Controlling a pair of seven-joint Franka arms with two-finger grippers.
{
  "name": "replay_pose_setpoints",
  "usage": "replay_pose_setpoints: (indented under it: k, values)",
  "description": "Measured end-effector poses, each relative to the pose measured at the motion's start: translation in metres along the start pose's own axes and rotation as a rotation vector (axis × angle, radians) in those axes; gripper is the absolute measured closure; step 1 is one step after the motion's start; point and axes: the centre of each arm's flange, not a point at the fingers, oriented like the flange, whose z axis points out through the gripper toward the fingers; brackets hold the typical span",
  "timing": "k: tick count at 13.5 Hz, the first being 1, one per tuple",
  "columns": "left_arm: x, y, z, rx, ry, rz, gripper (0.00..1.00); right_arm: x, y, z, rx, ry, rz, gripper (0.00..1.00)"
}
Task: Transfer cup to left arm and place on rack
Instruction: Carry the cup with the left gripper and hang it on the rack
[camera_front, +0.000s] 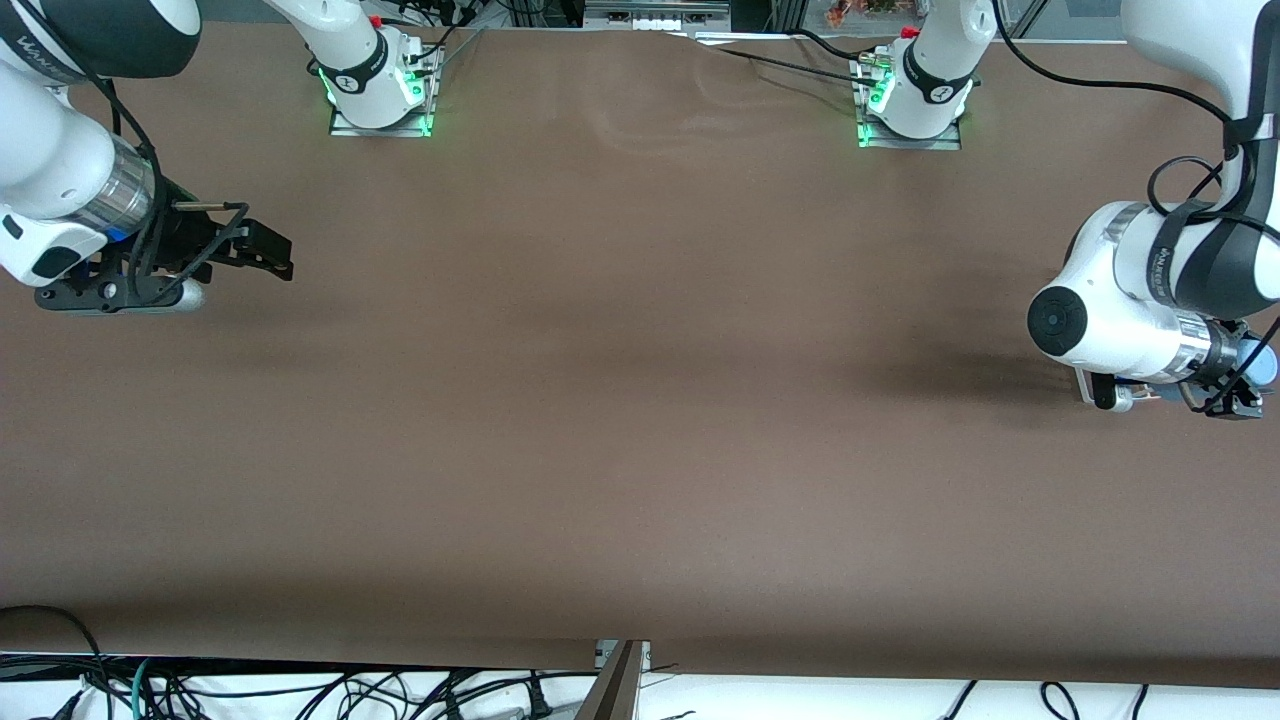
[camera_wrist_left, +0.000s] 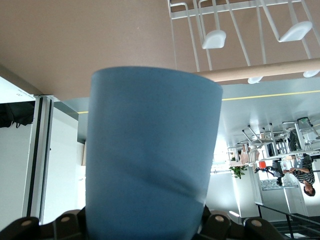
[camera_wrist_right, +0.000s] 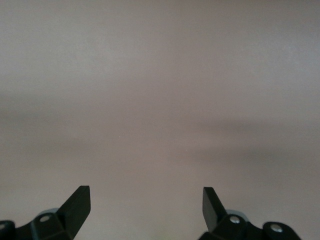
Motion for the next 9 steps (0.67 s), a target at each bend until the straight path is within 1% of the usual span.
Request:
replay_pose_setpoints:
  k: [2,5,6,9]
  values:
    - [-0.001,0.014,0.000,-0.006,0.002,0.010,0.33,0.001,-0.002,0.000,0.001,0.008,-0.003,0.00]
    - [0.002,0.051,-0.001,-0.019,0.009,0.043,0.33,0.002,-0.005,0.000,0.002,0.017,-0.017,0.00]
    - [0.008,0.066,0.002,-0.022,-0.001,0.055,0.33,0.002,-0.006,0.000,0.002,0.019,-0.023,0.00]
    - [0.030,0.111,0.015,-0.014,-0.058,0.068,0.33,0.002,-0.007,-0.001,0.003,0.025,-0.027,0.00]
